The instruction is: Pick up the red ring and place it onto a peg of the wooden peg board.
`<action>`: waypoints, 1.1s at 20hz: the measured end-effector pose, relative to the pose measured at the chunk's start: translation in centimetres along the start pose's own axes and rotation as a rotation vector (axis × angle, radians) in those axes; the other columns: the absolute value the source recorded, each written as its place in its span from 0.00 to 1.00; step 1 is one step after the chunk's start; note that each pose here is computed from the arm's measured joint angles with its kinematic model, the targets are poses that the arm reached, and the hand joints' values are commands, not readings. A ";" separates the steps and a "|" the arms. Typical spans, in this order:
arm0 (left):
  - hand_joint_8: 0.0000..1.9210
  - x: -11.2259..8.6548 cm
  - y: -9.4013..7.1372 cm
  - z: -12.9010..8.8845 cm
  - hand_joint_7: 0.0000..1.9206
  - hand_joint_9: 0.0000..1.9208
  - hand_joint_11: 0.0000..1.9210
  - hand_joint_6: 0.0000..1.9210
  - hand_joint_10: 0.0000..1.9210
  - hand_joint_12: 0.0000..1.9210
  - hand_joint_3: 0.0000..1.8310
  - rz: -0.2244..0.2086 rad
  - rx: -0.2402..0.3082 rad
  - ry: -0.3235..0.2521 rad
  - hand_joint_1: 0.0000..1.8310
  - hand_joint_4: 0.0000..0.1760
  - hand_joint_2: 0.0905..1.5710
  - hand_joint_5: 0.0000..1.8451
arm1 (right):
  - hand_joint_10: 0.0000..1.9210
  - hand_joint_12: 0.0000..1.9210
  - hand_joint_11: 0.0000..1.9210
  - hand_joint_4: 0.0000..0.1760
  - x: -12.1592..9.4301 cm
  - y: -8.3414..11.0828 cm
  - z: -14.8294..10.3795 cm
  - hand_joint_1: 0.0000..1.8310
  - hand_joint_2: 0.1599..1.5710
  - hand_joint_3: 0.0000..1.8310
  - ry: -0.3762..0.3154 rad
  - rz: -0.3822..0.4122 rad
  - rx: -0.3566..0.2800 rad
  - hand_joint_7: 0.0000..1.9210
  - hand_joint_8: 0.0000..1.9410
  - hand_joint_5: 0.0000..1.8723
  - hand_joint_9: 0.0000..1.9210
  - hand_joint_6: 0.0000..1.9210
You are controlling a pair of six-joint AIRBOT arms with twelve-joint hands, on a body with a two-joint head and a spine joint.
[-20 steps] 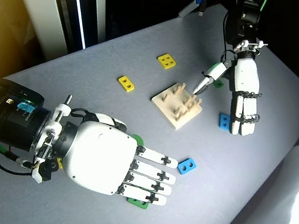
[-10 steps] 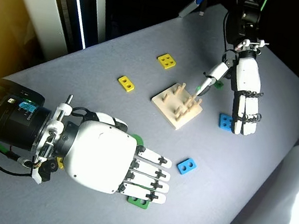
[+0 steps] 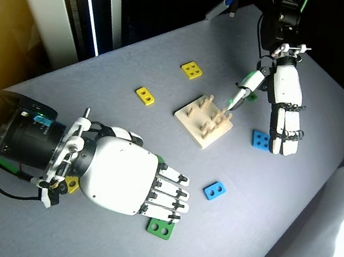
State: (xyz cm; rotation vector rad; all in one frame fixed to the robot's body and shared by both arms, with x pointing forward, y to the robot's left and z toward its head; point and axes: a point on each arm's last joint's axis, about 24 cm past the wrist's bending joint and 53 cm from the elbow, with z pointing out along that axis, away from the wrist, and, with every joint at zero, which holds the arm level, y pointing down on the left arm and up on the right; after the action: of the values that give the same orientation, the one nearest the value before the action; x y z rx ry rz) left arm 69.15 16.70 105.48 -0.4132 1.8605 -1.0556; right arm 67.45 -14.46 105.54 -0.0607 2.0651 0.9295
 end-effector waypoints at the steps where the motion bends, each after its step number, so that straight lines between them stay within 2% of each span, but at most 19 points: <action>1: 0.00 0.0 0.0 0.0 0.00 0.00 0.00 0.00 0.00 0.00 0.00 0.000 0.001 0.000 0.25 1.00 0.60 0.00 | 0.00 0.05 0.00 0.11 0.5 0.0 0.4 0.40 0.56 0.00 0.011 -0.003 0.001 0.13 0.00 0.18 0.07 0.00; 2: 0.00 0.0 0.0 0.0 0.00 0.00 0.00 0.00 0.00 0.00 0.00 0.000 0.001 -0.001 0.25 1.00 0.60 0.00 | 0.00 0.05 0.00 0.11 0.6 0.1 0.4 0.40 0.56 0.00 0.012 -0.003 0.001 0.13 0.00 0.18 0.07 0.00; 3: 0.00 0.0 0.0 0.0 0.00 0.00 0.00 0.00 0.00 0.00 0.00 -0.001 0.001 -0.001 0.26 1.00 0.60 0.01 | 0.00 0.13 0.00 0.18 0.7 0.0 0.7 0.41 0.56 0.00 0.014 -0.003 0.001 0.12 0.00 0.19 0.07 0.00; 4: 0.00 0.0 0.0 0.0 0.00 0.00 0.00 0.00 0.00 0.00 0.00 0.000 0.001 0.000 0.25 1.00 0.60 0.01 | 0.00 0.20 0.00 0.19 0.8 -0.1 0.8 0.40 0.56 0.00 0.015 -0.005 0.006 0.11 0.00 0.18 0.07 0.00; 7: 0.00 0.0 0.0 0.0 0.00 0.00 0.01 0.00 0.00 0.00 0.00 0.000 0.001 0.000 0.25 1.00 0.60 0.01 | 0.00 0.30 0.00 0.13 0.7 -1.2 1.1 0.41 0.56 0.00 0.018 0.001 0.033 0.11 0.00 0.19 0.07 0.00; 8: 0.00 0.0 0.0 0.0 0.00 0.00 0.00 0.00 0.00 0.00 0.00 -0.001 0.001 -0.001 0.25 1.00 0.59 0.01 | 0.00 0.28 0.00 0.15 0.7 -1.5 1.2 0.41 0.56 0.00 0.020 0.006 0.041 0.11 0.00 0.18 0.07 0.00; 9: 0.00 0.0 0.0 0.0 0.00 0.00 0.00 0.00 0.00 0.00 0.00 0.000 0.001 -0.001 0.25 1.00 0.59 0.01 | 0.00 0.25 0.00 0.10 0.8 -1.7 1.4 0.41 0.56 0.00 0.024 0.002 0.051 0.11 0.00 0.19 0.07 0.00; 10: 0.00 0.0 0.0 0.0 0.00 0.00 0.00 0.00 0.00 0.00 0.00 0.000 0.001 0.000 0.25 1.00 0.59 0.01 | 0.00 0.23 0.00 0.10 0.9 -1.9 1.5 0.41 0.56 0.00 0.029 -0.003 0.056 0.11 0.00 0.19 0.07 0.00; 12: 0.00 0.0 0.0 0.0 0.00 0.00 0.00 0.00 0.00 0.00 0.00 -0.001 0.001 0.000 0.27 1.00 0.59 0.01 | 0.00 0.18 0.00 0.13 1.1 -2.0 1.5 0.40 0.57 0.00 0.033 -0.007 0.062 0.12 0.00 0.18 0.07 0.00; 13: 0.00 0.0 0.0 0.0 0.00 0.00 0.00 0.00 0.00 0.00 0.00 -0.001 0.001 0.000 0.26 1.00 0.59 0.01 | 0.00 0.21 0.00 0.17 1.0 -2.2 1.5 0.40 0.57 0.00 0.031 -0.008 0.066 0.12 0.00 0.18 0.07 0.00; 14: 0.00 0.0 0.0 0.0 0.00 0.00 0.00 0.00 0.00 0.00 0.00 -0.001 0.001 0.000 0.26 1.00 0.60 0.01 | 0.00 0.21 0.00 0.16 0.9 -2.4 1.5 0.39 0.57 0.00 0.030 -0.009 0.070 0.12 0.00 0.18 0.07 0.00; 15: 0.00 0.0 0.0 0.0 0.00 0.00 0.00 0.00 0.00 0.00 0.00 -0.001 0.001 -0.001 0.26 1.00 0.60 0.01 | 0.00 0.16 0.00 0.10 0.7 -2.6 1.4 0.39 0.57 0.00 0.028 -0.006 0.078 0.12 0.00 0.18 0.07 0.00; 16: 0.00 0.0 0.0 0.0 0.00 0.00 0.00 0.00 0.00 0.00 0.00 -0.001 0.001 -0.001 0.26 1.00 0.60 0.01 | 0.00 0.14 0.00 0.10 0.8 -2.7 1.4 0.39 0.57 0.00 0.029 -0.006 0.081 0.12 0.00 0.18 0.07 0.00; 18: 0.00 -0.1 -0.2 0.1 0.00 0.00 0.00 0.00 0.00 0.00 0.00 -0.005 0.005 -0.003 0.26 1.00 0.60 0.01 | 0.00 0.14 0.00 0.10 0.9 -2.9 1.4 0.39 0.57 0.00 0.032 -0.003 0.086 0.12 0.00 0.18 0.07 0.00; 19: 0.00 -0.2 -0.3 0.1 0.00 0.00 0.00 0.00 0.00 0.00 0.00 -0.006 0.007 -0.005 0.26 1.00 0.60 0.01 | 0.00 0.17 0.00 0.07 1.0 -2.9 1.4 0.40 0.57 0.00 0.033 0.000 0.087 0.12 0.00 0.20 0.07 0.00; 21: 0.00 -0.1 -0.2 0.1 0.00 0.00 0.02 0.00 0.00 0.01 0.00 -0.005 0.005 -0.004 0.26 1.00 0.60 0.01 | 0.00 0.13 0.00 0.06 1.2 -2.9 1.4 0.40 0.57 0.00 0.036 0.003 0.088 0.13 0.00 0.23 0.08 0.01; 22: 0.00 -0.1 -0.2 0.1 0.00 0.00 0.00 0.00 0.00 0.00 0.00 -0.006 0.005 -0.003 0.26 1.00 0.60 0.02 | 0.00 0.09 0.00 0.11 1.2 -3.0 1.4 0.41 0.57 0.00 0.037 0.008 0.087 0.14 0.00 0.25 0.08 0.01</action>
State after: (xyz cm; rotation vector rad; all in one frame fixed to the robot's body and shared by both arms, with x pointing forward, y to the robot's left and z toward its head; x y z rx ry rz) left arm 69.25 16.60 105.72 -0.4169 1.8541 -1.0627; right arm 68.69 -15.37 102.41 -0.0233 2.1392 0.8476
